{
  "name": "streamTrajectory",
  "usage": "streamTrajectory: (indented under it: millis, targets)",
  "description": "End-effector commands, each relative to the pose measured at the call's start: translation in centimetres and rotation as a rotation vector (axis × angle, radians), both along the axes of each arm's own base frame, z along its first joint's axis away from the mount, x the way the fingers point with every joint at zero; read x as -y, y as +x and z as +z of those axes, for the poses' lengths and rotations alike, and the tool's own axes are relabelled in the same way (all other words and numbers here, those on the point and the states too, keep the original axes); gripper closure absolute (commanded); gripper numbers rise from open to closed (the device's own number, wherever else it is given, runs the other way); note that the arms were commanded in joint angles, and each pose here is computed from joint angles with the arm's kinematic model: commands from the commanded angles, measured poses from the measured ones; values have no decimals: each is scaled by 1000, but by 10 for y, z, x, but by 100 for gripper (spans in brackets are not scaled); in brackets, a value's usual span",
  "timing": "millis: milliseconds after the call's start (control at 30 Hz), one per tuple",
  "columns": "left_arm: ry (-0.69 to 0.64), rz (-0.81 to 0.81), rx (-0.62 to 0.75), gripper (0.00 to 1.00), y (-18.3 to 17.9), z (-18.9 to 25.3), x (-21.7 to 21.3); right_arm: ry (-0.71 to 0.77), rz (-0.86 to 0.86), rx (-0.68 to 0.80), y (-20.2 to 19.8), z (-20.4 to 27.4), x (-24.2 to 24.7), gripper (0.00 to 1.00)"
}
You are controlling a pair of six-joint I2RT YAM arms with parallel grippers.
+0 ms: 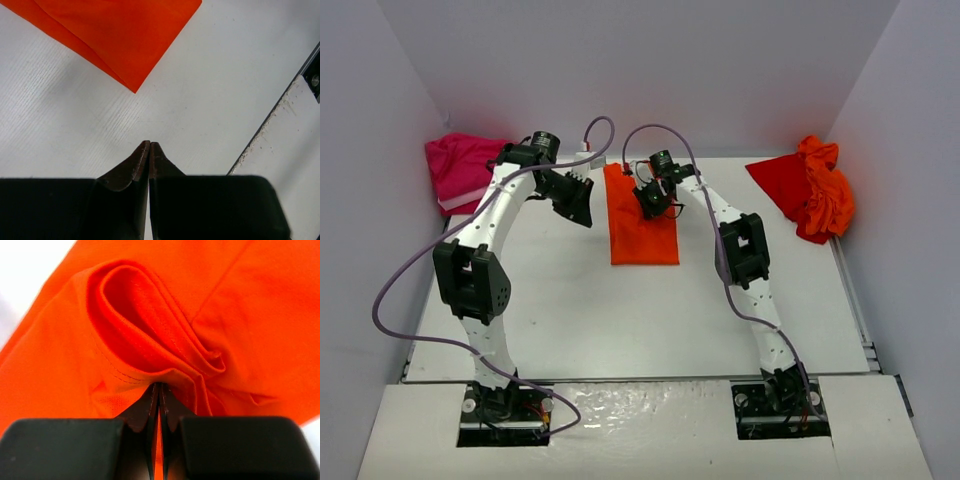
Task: Fold and stack the t-shirts
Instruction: Fold the folded rectangular tshirt in 1/3 of the way
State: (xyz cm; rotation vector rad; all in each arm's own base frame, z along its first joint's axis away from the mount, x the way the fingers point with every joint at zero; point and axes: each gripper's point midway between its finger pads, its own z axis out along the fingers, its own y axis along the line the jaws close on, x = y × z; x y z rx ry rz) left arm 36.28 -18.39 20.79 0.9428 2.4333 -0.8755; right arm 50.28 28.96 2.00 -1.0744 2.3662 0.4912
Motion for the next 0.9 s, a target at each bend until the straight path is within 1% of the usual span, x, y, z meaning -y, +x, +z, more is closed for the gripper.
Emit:
streamTrajectory:
  millis: [0, 67, 100, 167, 267, 367, 500, 567, 633, 733, 867]
  targets:
    - [-24, -15, 63, 100, 7, 6, 1, -211, -61, 326, 30, 27, -7, 100]
    - [-24, -17, 57, 100, 9, 3, 2, -331, -120, 477, 37, 39, -9, 100]
    - [-24, -16, 58, 100, 10, 3, 2, -386, -101, 507, 35, 36, -9, 100]
    - [-25, -17, 64, 100, 11, 4, 2, -428, -101, 555, 30, 46, -18, 100]
    - [-28, -15, 90, 100, 16, 6, 3, -402, -149, 584, 31, 70, -18, 100]
    - [-31, -14, 110, 100, 25, 8, 5, -363, -238, 606, 35, 103, 0, 100]
    - [-78, -14, 93, 100, 36, 6, 13, -288, -352, 581, 45, 130, 42, 100]
    - [-99, -7, 98, 100, 41, 8, 17, -270, -398, 553, 51, 130, 67, 100]
    - [-121, -1, 97, 100, 50, 9, 22, -255, -438, 546, 55, 140, 95, 100]
    - [-138, 1, 73, 100, 59, 1, 28, -258, -461, 543, 54, 149, 118, 100]
    - [-163, -21, 32, 100, 67, -11, 38, -213, -455, 566, 44, 178, 126, 100]
